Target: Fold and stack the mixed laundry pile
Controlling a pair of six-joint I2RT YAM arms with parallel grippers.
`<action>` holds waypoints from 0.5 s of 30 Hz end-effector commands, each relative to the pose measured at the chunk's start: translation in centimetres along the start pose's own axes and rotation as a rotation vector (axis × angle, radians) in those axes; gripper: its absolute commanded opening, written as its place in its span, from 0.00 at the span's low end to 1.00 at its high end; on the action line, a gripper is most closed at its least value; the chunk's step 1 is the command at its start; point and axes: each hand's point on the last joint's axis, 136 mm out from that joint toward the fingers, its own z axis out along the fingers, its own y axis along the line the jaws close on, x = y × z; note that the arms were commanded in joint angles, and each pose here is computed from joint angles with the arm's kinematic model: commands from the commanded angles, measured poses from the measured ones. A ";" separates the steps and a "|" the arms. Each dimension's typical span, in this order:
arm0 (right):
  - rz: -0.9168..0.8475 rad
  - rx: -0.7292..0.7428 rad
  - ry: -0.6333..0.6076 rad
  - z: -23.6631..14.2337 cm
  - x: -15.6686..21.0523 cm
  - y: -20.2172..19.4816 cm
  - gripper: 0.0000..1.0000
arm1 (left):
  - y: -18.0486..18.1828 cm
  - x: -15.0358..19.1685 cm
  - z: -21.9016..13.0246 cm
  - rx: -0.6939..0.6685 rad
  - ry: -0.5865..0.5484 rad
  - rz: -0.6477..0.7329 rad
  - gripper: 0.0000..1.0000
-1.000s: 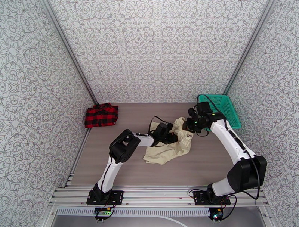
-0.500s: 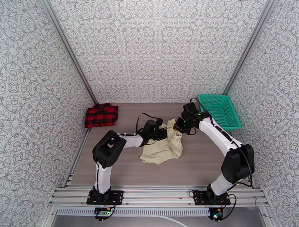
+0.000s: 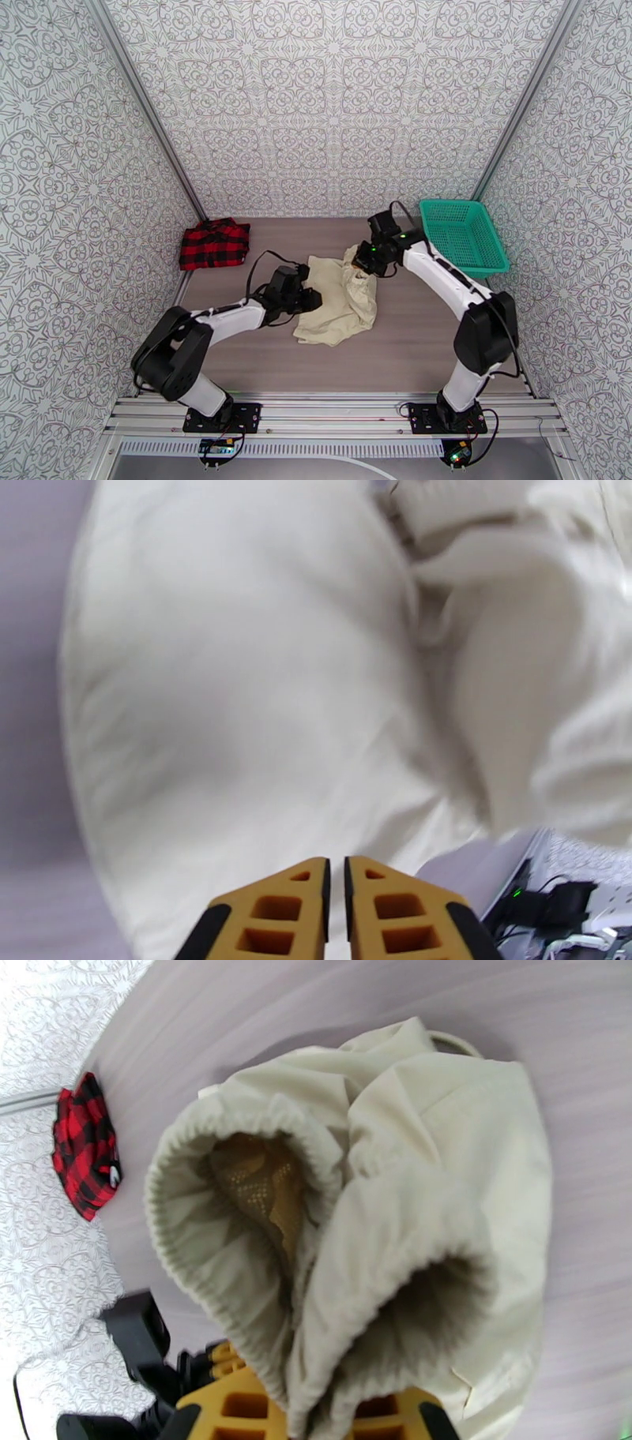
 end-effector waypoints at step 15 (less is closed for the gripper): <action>-0.168 0.042 -0.012 4.5 3.9 5.4 0.05 | 8.9 5.3 -2.4 -0.193 0.018 -0.115 0.11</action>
